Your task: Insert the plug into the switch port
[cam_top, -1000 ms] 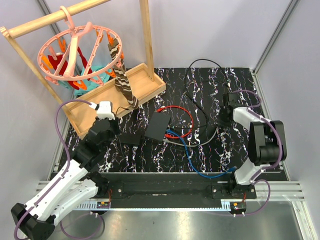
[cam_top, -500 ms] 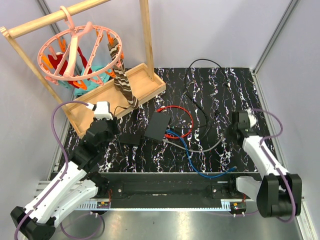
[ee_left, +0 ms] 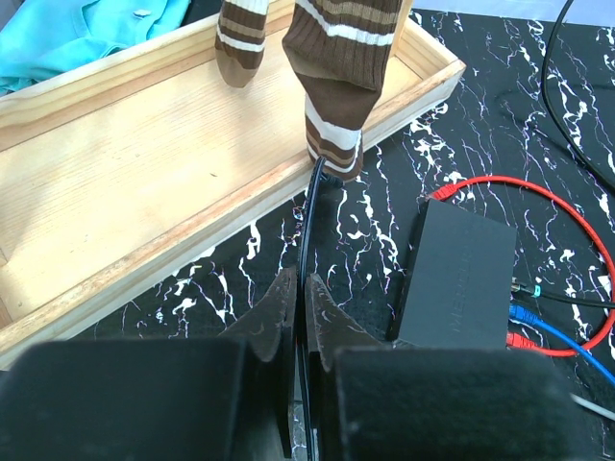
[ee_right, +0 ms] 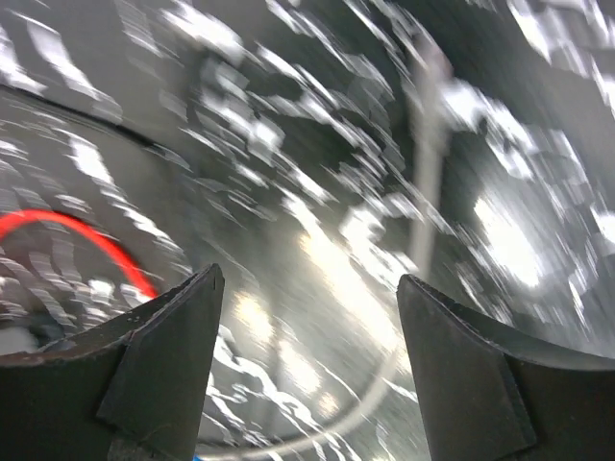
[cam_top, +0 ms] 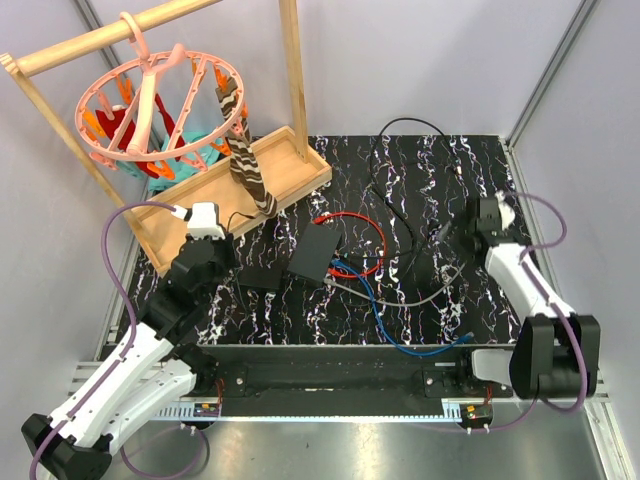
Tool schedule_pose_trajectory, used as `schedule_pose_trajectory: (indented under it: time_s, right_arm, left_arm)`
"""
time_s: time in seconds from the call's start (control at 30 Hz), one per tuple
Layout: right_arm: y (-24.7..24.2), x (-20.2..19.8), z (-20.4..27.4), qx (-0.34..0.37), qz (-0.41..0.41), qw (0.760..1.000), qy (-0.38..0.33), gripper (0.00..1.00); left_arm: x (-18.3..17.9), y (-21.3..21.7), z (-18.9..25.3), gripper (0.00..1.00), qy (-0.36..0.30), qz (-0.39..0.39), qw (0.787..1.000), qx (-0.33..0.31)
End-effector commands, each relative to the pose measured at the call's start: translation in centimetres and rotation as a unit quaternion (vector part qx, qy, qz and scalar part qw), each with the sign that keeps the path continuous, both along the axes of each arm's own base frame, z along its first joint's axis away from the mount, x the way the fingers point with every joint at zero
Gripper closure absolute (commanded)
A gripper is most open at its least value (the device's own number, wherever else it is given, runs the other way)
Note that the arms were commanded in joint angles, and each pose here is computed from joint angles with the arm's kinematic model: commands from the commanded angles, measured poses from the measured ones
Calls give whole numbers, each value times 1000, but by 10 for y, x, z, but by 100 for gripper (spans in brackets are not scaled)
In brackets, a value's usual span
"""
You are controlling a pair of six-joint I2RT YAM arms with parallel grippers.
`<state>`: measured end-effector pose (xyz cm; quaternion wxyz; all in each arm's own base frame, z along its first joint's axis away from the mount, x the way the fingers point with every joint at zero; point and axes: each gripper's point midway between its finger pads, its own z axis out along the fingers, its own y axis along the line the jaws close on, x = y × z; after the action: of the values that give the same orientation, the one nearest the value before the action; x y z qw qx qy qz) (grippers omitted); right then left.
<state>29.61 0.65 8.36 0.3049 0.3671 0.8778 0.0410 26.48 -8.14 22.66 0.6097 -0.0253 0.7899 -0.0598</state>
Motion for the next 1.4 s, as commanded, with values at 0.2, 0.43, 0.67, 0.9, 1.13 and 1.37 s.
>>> schedule_pose_trajectory:
  time_s: [0.2,0.43,0.67,0.9,1.13,1.37]
  right_arm:
    - [23,99,13,32,66,996,-60,27]
    - [38,117,-34,75,73,994,-21,44]
    - [43,108,-7,69,112,990,-49,93]
    - [163,77,75,77,320,934,-143,99]
    - [356,6,110,169,540,804,-180,100]
    - [440,-51,43,164,673,717,-74,77]
  left_arm:
    - [6,3,25,95,-38,10,999,-24]
    - [7,7,24,95,-37,19,999,-21]
    - [8,7,23,95,-36,20,999,-20]
    - [9,10,24,95,-36,27,999,-22]
    - [8,24,25,95,-41,64,997,-31]
    - [5,37,26,95,-47,93,994,-37]
